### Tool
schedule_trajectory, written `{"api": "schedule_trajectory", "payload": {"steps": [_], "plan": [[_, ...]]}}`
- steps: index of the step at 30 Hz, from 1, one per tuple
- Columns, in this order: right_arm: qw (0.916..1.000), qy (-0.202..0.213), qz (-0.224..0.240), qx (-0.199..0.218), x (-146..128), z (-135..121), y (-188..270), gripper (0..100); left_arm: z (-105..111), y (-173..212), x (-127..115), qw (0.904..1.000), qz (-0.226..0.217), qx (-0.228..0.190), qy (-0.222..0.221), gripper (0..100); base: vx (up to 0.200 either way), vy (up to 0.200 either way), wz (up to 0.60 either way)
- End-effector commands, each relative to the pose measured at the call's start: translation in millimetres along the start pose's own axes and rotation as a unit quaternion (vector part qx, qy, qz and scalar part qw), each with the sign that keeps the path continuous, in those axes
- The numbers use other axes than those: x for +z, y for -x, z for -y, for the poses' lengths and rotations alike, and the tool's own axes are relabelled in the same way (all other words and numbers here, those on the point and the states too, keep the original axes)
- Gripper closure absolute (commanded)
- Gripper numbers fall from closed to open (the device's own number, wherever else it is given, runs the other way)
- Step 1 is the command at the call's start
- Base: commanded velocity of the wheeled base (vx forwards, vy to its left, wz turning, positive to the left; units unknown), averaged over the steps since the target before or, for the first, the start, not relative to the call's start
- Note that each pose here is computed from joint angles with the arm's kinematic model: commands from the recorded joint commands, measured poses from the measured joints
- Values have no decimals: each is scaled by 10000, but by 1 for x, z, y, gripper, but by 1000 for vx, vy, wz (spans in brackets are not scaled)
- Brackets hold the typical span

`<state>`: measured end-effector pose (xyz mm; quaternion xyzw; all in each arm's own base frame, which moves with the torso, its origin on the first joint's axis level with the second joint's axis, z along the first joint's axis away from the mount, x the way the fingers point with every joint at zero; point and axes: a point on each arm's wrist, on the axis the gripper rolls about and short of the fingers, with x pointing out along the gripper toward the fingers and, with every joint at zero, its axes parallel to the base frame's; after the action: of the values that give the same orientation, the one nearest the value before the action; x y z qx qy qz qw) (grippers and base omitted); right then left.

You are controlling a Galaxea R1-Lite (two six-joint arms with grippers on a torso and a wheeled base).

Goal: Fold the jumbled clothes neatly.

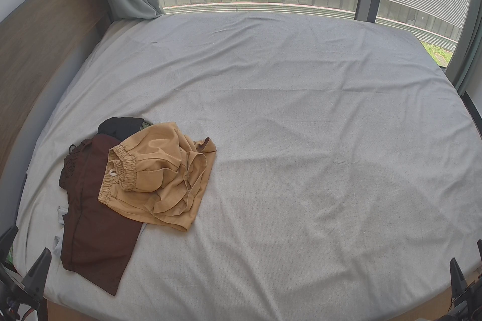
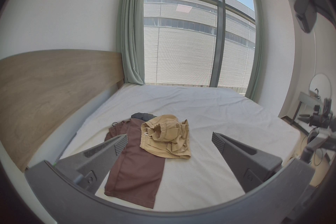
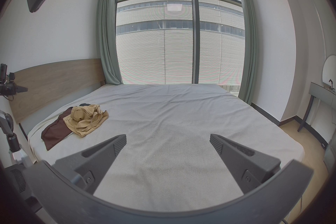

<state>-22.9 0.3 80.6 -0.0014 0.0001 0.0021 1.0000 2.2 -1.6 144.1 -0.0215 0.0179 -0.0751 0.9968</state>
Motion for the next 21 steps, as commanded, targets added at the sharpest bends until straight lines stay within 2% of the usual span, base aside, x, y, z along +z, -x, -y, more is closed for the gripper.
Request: {"api": "schedule_trajectory", "payload": {"steps": [1, 6, 8, 15, 21], "plan": [[10000, 2, 1, 2, -5, 0, 0, 0, 1, -15, 15, 9988, -318, -298, 217, 0, 0, 0, 0], [10000, 9, 1, 2, -5, 0, 0, 0, 3, -26, 27, 9957, -472, -589, 535, 0, 0, 0, 0], [10000, 9, 1, 9, -5, 0, 0, 0, 3, -28, 28, 9954, -483, -610, 559, 0, 0, 0, 0], [10000, 9, 1, 9, -5, 0, 0, 0, 6, -49, 38, 9893, -689, -1115, 633, 0, 0, 0, 0], [10000, 9, 1, 9, -5, 0, 0, 0, 7, -62, 35, 9818, -1066, -1399, 716, 0, 0, 0, 0]]}}
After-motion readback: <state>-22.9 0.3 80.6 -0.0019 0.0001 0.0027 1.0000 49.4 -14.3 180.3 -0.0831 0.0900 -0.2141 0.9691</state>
